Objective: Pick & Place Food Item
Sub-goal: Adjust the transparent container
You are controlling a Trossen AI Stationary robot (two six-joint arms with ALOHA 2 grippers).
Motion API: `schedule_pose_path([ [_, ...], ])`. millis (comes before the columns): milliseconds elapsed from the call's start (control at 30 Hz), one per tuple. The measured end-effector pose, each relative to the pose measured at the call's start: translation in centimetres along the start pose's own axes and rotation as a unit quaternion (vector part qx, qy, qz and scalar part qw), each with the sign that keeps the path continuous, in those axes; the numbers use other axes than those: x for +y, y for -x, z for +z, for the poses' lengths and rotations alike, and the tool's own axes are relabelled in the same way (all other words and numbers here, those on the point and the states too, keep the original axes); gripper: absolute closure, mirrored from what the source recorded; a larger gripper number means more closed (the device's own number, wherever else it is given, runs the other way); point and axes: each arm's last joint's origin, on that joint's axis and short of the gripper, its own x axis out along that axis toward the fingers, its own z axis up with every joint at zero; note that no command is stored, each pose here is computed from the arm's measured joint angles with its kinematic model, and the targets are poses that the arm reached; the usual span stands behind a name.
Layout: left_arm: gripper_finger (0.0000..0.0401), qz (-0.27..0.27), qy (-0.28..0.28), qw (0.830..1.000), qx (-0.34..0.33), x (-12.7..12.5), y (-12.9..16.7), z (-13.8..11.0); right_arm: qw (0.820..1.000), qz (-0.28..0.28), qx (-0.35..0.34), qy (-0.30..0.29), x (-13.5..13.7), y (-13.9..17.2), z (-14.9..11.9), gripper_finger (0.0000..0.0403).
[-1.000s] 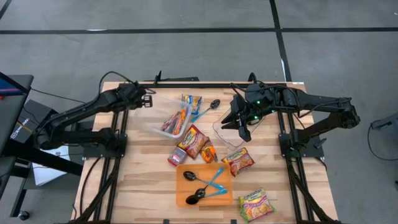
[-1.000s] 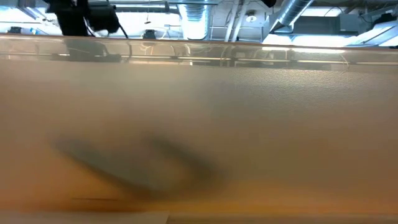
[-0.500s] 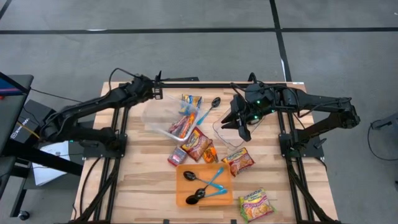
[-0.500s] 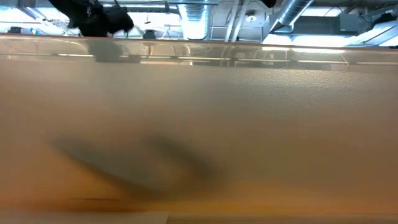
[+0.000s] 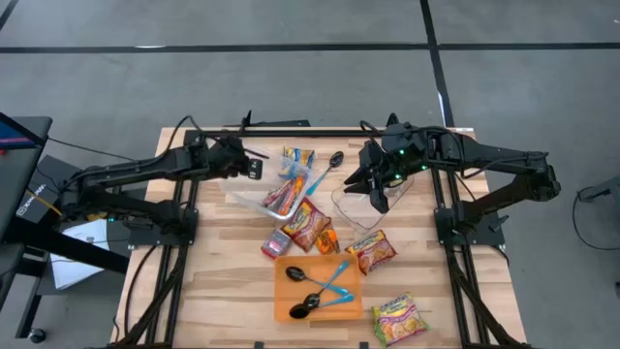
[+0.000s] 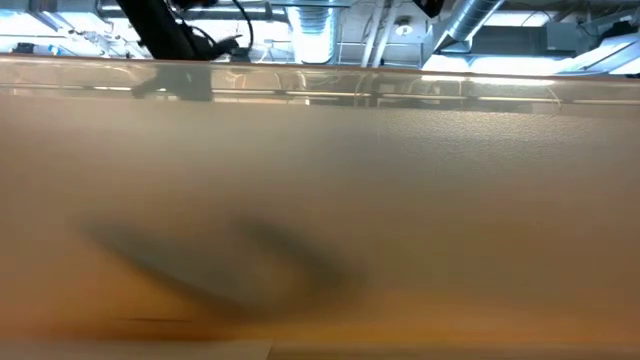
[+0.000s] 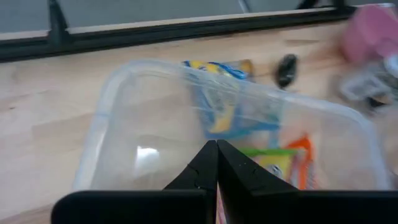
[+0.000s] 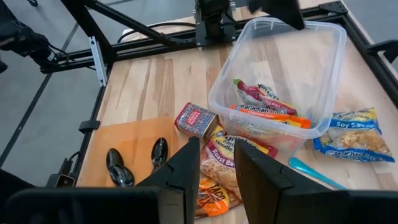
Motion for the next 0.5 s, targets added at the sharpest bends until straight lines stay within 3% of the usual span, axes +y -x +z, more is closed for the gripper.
schedule_pose_path([
  [333,0.0401,0.120,-0.025,0.993,0.003,0.0,-5.0,1.0,1.000,-0.002,0.001,-0.007,-0.2,0.0,0.0,0.0310],
  [500,0.0401,0.137,-0.053,0.989,0.017,-0.2,-6.9,1.4,1.000,0.001,0.002,-0.007,0.1,0.0,0.0,0.0310],
])
